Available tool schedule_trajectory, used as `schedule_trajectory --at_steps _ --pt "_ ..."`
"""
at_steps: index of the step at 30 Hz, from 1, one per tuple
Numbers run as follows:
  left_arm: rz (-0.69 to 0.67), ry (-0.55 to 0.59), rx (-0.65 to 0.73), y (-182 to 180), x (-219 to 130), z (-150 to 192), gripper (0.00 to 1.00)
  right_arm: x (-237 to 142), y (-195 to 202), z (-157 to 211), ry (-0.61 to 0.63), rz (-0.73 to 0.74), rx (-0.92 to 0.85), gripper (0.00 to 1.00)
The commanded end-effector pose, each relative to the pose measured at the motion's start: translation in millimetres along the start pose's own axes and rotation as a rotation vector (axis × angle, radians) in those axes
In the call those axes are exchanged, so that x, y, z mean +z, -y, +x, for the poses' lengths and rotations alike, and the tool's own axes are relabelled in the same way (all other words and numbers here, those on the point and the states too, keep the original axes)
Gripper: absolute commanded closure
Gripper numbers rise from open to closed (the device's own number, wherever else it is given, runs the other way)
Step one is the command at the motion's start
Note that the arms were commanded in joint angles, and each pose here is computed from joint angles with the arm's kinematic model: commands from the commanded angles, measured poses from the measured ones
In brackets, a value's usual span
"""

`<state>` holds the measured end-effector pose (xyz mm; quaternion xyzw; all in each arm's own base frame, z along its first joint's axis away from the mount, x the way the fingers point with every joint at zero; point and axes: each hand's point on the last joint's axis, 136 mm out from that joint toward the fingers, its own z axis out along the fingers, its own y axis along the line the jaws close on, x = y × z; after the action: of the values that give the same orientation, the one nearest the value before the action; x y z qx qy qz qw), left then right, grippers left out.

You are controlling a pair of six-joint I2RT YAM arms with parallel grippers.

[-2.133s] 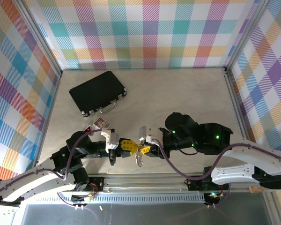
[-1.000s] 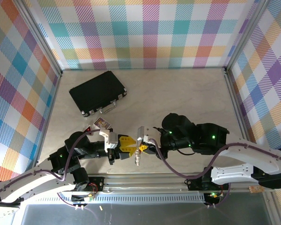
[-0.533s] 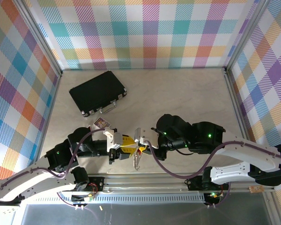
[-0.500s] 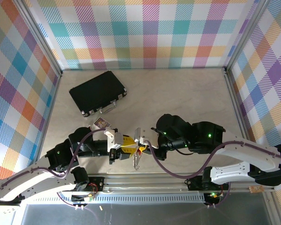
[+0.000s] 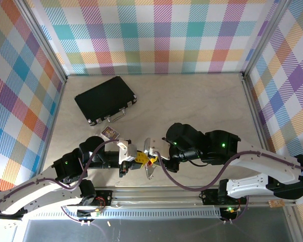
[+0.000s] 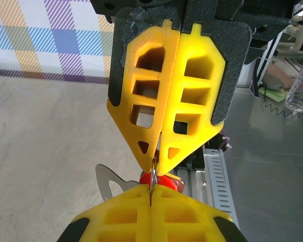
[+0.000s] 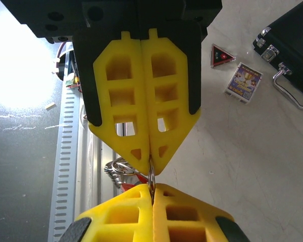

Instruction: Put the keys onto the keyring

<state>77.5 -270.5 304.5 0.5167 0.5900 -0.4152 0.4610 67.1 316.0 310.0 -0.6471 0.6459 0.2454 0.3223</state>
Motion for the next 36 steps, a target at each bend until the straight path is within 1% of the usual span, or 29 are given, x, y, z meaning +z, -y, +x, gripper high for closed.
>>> schedule_trajectory --at_steps 1,5,7,10,13,15,19,25,26,28,30,33,36 --pt "0.006 0.053 0.018 2.2 -4.4 -19.3 1.00 -9.4 -5.9 -15.4 0.049 -0.026 -0.023 1.00" --pt "0.013 0.088 0.018 4.6 -7.3 -24.5 1.00 -10.3 -5.1 -15.5 0.055 -0.021 -0.012 1.00" --pt "0.014 0.130 0.022 6.5 -12.3 -31.1 1.00 -11.5 -5.6 -16.1 0.071 -0.020 -0.001 0.90" --pt "0.024 0.182 0.023 10.0 -18.2 -39.4 1.00 -15.6 -7.5 -20.1 0.116 -0.026 0.009 0.78" --pt "0.049 0.208 0.018 14.1 -18.7 -43.7 1.00 -17.4 -6.9 -21.8 0.142 -0.018 0.012 0.76" --pt "0.054 0.227 0.016 14.9 -19.3 -46.7 1.00 -18.2 -6.6 -22.7 0.150 -0.016 0.013 0.77" --pt "0.062 0.253 0.013 15.9 -19.2 -48.8 1.00 -19.8 -6.2 -23.2 0.156 -0.012 0.014 0.83" --pt "0.078 0.264 0.003 17.6 -17.4 -48.3 1.00 -25.1 -7.4 -24.4 0.185 -0.013 0.015 0.81" --pt "0.080 0.263 0.001 17.9 -17.1 -48.0 1.00 -25.7 -7.0 -23.7 0.186 -0.010 0.016 0.83" --pt "0.083 0.265 -0.001 18.1 -16.8 -47.6 1.00 -24.7 -6.5 -22.6 0.181 -0.006 0.015 0.89" --pt "0.087 0.272 0.001 18.8 -17.3 -49.2 1.00 -23.5 -5.6 -21.0 0.174 -0.002 0.018 0.93" --pt "0.082 0.291 0.005 18.4 -19.2 -53.3 1.00 -22.3 -4.6 -17.9 0.164 0.005 0.020 0.95" --pt "0.074 0.314 0.011 18.1 -22.4 -57.0 1.00 -21.5 -3.4 -14.8 0.158 0.015 0.024 0.94"
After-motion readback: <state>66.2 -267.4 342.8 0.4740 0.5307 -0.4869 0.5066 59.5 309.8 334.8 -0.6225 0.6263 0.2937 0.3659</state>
